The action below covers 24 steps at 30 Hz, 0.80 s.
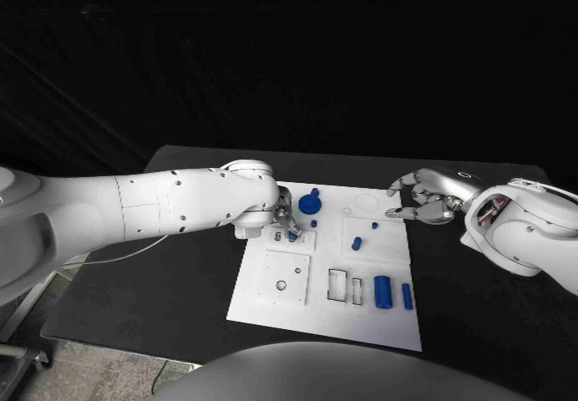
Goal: Assemble the parts on the task board
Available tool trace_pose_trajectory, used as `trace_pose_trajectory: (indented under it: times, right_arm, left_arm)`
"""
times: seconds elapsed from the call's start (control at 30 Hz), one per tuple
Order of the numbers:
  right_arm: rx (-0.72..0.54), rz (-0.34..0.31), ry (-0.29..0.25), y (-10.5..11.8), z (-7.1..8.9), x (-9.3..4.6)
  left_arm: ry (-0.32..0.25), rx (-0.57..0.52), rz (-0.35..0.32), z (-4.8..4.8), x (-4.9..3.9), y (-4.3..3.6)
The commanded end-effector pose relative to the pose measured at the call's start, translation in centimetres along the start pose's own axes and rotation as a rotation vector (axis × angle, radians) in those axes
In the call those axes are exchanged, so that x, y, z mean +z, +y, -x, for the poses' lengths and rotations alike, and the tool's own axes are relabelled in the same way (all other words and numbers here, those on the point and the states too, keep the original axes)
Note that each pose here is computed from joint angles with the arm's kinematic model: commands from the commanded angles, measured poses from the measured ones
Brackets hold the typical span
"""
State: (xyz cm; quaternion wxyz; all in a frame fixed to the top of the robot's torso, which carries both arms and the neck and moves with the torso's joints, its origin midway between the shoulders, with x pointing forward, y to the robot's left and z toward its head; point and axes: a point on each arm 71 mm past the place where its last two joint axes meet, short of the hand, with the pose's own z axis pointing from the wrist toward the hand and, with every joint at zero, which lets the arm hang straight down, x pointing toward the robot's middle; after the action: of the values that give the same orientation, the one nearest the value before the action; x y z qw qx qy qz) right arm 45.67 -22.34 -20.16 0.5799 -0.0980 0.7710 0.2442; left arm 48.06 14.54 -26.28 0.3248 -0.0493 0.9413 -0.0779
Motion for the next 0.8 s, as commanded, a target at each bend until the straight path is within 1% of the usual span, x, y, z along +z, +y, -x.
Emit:
trace_pose_trajectory:
  times: [0.03, 0.43, 0.8]
  right_arm:
    - [-0.003, -0.002, 0.017, -0.04, -0.18, -0.01]
    - [-0.002, -0.006, 0.023, -0.10, -0.35, -0.02]
    - [-0.001, -0.008, 0.027, -0.12, -0.48, 0.00]
  left_arm:
    - [0.004, 0.014, 0.065, -0.33, 0.08, 0.57]
    - [0.009, 0.015, 0.068, -0.46, 0.04, 0.87]
    - [0.018, 0.019, 0.068, -0.73, 0.09, 0.93]
